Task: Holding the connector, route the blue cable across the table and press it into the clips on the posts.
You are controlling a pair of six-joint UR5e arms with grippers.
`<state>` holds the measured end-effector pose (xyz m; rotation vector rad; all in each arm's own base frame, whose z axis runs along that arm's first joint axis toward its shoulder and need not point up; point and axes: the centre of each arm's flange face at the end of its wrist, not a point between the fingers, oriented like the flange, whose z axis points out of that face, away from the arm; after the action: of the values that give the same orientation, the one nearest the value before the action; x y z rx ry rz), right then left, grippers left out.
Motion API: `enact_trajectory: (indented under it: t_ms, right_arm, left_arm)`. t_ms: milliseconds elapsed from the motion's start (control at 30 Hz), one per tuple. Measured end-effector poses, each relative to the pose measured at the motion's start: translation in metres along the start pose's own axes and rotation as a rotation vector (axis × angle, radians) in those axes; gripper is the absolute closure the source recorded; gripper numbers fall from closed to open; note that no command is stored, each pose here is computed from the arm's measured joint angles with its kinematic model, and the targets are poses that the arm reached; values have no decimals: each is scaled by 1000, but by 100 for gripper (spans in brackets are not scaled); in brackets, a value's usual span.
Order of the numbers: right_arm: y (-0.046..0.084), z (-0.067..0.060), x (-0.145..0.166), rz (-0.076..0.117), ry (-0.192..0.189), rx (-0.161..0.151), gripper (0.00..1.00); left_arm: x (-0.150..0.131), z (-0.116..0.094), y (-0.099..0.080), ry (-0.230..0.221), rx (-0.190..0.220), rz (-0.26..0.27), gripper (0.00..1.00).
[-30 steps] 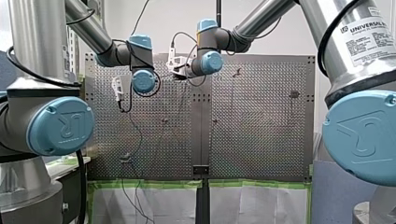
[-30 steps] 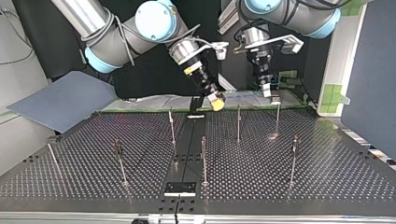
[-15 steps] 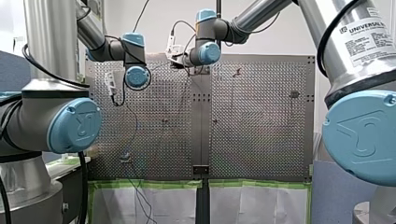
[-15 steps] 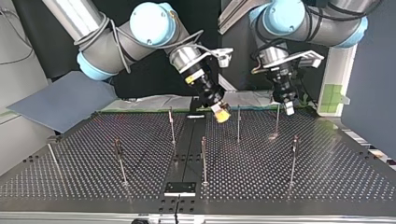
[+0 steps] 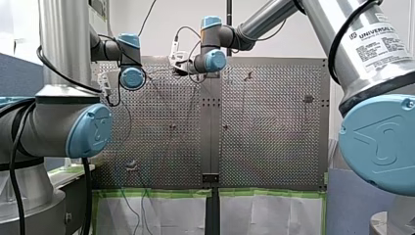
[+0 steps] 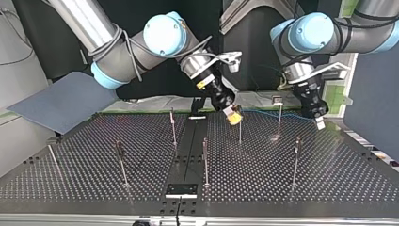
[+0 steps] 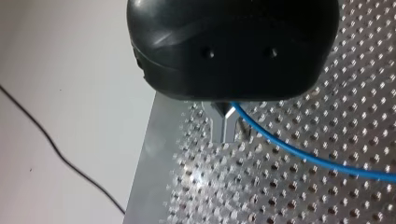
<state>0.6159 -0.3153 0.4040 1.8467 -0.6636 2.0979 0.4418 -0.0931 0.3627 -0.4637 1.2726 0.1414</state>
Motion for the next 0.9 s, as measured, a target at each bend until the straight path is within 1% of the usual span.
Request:
enact_trajectory:
  t_ms: [33,167,267,400,500,633,733,833,900]
  right_arm:
    - [0,1,2,2,4,3,100]
    - [-3,8,15,18,30,18,100]
    - [-4,13,20,27,41,27,100]
    - [-6,19,15,32,35,38,100]
    - [-7,22,7,34,25,41,100]
    - [-8,25,-1,36,16,43,100]
    - [-10,28,-2,36,18,46,100]
    - [-12,30,1,35,26,48,100]
    - [-12,31,4,35,31,48,100]
  left_arm:
    - [0,4,3,-1,-2,1,98]
    - [5,22,15,7,-15,13,98]
    - [8,34,25,10,-25,21,98]
    - [6,47,38,1,-45,23,98]
    - [1,56,43,-14,-46,10,98]
    - [-5,63,42,-26,-21,-13,98]
    - [-7,66,38,-24,8,-23,98]
    - [-4,67,34,-11,39,-26,98]
    - [2,68,31,8,59,-21,98]
